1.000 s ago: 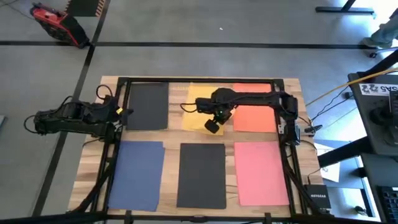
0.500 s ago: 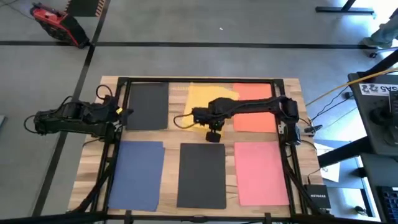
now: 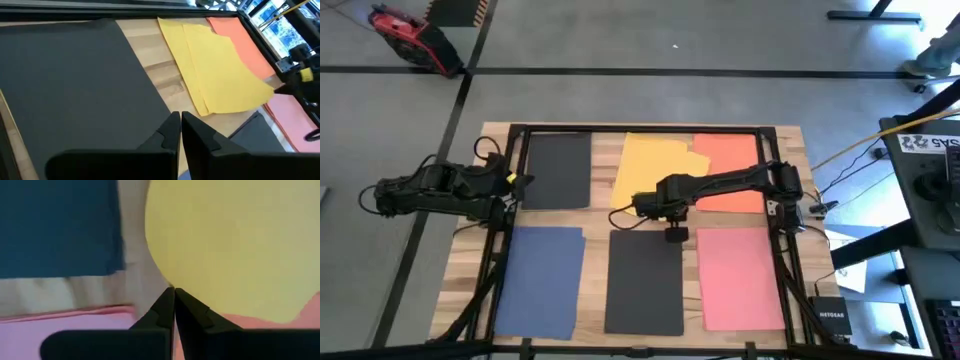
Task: Organize paper
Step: Stack the yellow colored paper on top of the yellow colored paper
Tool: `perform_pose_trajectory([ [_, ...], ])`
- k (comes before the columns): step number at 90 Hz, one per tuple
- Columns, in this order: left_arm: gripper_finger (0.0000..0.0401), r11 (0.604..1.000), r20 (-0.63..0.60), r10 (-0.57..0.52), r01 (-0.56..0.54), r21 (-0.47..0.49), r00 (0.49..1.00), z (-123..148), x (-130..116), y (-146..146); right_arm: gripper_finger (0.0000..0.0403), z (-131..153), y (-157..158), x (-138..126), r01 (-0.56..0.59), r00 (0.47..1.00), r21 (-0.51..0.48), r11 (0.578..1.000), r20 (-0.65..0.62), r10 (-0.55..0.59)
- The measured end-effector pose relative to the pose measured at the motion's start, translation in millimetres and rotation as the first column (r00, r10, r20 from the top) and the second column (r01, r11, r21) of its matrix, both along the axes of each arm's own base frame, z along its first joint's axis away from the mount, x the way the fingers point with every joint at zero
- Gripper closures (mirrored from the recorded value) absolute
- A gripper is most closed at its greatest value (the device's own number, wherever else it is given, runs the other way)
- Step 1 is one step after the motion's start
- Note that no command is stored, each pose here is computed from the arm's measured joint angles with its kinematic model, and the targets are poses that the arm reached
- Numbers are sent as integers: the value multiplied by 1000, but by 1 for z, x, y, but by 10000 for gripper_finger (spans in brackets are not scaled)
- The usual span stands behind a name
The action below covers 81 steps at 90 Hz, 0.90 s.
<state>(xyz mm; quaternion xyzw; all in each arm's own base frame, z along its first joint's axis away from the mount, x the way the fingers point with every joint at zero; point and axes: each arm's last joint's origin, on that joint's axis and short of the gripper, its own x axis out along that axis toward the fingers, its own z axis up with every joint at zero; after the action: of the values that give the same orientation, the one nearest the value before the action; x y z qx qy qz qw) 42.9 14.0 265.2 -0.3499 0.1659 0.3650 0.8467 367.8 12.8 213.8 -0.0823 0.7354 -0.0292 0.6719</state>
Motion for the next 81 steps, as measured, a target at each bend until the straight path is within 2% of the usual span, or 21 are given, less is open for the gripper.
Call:
perform_pose_trajectory([
  [31, 401, 1000, 3, 3, -3, -4, 1000, 0, 0, 0, 403, -9, -2, 6, -252, 967, -47, 967, 22, 253],
  [52, 401, 1000, 13, 16, -16, -17, 1000, 0, 0, 0, 403, -9, 12, 7, -378, 925, -26, 925, 22, 379],
  [63, 401, 1000, 14, 18, -18, -18, 1000, 0, 0, 0, 403, -9, 19, 9, -412, 910, 5, 911, 55, 411],
  [70, 401, 1000, 16, 20, -19, -20, 1000, 0, 0, 0, 403, -14, 18, 11, -409, 909, -3, 913, 88, 407],
  [81, 401, 1000, 16, 21, -21, -21, 1000, 0, 0, 0, 403, -25, 12, 8, -393, 917, -2, 919, 75, 392],
])
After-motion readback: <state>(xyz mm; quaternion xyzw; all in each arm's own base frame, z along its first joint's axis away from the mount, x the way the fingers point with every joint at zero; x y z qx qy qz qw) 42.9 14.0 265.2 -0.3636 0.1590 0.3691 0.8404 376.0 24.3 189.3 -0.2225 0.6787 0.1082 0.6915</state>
